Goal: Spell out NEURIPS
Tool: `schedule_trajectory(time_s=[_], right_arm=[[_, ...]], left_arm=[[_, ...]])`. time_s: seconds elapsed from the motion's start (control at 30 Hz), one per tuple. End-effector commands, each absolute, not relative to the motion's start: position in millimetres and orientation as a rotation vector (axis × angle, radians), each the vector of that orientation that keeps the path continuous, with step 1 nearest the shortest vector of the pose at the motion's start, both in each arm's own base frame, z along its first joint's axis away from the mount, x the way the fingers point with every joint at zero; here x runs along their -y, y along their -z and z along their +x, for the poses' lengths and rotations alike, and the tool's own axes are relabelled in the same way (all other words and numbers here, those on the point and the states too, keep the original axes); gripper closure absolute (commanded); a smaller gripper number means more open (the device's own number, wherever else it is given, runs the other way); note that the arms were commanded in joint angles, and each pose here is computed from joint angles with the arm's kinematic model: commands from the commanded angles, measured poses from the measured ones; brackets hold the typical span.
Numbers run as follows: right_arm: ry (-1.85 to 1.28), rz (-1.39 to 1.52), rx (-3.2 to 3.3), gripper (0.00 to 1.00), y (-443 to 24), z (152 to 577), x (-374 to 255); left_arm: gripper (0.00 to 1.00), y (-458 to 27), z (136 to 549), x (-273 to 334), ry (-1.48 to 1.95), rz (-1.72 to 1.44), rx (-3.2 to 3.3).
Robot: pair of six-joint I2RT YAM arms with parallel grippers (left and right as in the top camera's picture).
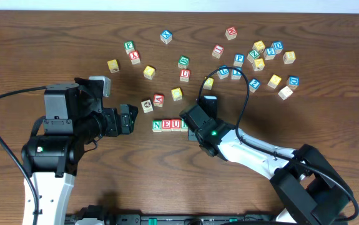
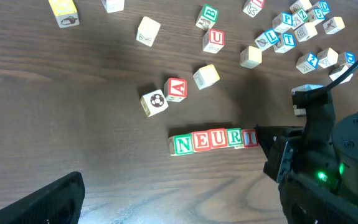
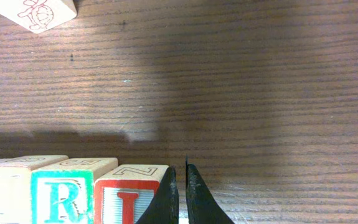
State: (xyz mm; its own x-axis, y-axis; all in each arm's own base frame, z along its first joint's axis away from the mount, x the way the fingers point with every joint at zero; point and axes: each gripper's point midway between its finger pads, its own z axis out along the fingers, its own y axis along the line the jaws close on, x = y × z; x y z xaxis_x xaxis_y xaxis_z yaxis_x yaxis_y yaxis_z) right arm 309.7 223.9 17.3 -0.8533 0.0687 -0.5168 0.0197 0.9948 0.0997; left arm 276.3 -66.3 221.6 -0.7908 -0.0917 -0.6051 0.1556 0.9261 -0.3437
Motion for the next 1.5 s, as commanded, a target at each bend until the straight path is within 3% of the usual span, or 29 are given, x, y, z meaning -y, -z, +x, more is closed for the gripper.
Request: schedule_trajectory(time_s=[0.0,0.77,1.03,1.47], right_arm=[[-0.083,0.049,-2.582,0.99,-15,311,-219],[-0.025,0.027,-2.573,0.99,-15,311,-212],[0.05,0.13,-2.649,0.99,-6,293,-194],[-0.134,0.166,-2.818,0.99,-5,260,-212]], left_arm=[[0.02,-229,277,66,0.504,0.059,-2.408],[0.02,-229,277,66,0.504,0.059,-2.408],[0.02,-229,277,66,0.503,0.059,-2.408],[0.02,-229,277,66,0.504,0.06,-2.408]])
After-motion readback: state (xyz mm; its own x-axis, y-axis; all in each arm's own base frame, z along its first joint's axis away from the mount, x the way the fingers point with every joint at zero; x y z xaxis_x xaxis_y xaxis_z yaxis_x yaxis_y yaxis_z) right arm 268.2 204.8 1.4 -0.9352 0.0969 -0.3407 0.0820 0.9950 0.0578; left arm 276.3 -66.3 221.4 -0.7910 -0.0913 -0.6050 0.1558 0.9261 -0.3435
